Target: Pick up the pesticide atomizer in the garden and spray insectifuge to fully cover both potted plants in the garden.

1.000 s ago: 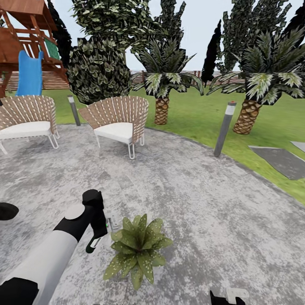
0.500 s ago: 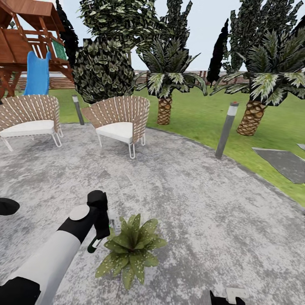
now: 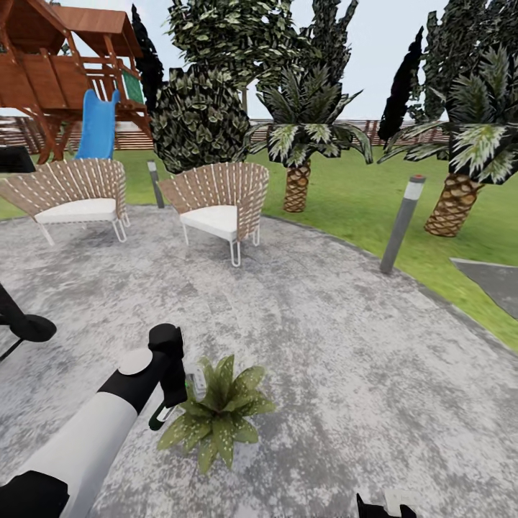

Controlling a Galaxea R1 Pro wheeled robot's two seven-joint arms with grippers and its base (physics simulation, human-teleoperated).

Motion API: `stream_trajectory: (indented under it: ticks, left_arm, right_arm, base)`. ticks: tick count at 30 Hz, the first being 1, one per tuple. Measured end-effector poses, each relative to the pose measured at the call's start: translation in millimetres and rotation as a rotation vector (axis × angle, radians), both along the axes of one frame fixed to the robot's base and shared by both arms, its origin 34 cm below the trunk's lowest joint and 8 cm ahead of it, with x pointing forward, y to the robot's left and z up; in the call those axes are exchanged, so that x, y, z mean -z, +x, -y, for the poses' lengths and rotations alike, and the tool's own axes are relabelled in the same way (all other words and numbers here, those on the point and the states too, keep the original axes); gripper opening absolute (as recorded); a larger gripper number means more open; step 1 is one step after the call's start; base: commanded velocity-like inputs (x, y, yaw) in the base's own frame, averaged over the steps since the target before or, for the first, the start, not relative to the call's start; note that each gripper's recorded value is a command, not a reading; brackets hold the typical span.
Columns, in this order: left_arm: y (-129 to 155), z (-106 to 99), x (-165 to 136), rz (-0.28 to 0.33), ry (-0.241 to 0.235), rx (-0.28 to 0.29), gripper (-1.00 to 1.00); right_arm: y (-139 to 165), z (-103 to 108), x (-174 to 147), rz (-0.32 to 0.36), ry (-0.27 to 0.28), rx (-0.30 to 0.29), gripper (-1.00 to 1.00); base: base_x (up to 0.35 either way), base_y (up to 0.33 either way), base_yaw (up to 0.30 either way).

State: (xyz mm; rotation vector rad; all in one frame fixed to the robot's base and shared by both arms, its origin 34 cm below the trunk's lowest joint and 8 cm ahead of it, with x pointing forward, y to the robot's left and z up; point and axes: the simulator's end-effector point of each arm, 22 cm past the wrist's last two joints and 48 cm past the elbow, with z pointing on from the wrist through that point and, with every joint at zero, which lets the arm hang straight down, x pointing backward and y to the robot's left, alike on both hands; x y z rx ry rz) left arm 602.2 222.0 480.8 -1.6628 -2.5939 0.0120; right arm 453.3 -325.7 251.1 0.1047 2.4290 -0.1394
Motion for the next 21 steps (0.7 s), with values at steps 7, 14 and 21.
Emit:
stream_trajectory:
  ticks: [7, 14, 21]
  left_arm:
    - [-0.3, 4.5, -0.3, 0.000, -0.005, 0.004, -1.00]
    - [0.2, 6.5, -1.1, 0.002, -0.008, 0.005, -1.00]
    - [0.2, 10.7, -1.3, 0.002, -0.013, 0.009, -1.00]
  right_arm:
    - [-0.1, 0.1, -0.1, 0.000, 0.000, 0.000, 1.00]
    - [0.0, 0.0, -0.3, 0.001, 0.000, 0.000, 1.00]
    - [0.5, 0.2, -0.5, 0.002, 0.000, 0.001, 1.00]
  base:
    - [-0.044, -0.031, 0.116]
    - [0.029, -0.029, 0.095]
    - [0.058, -0.067, 0.117]
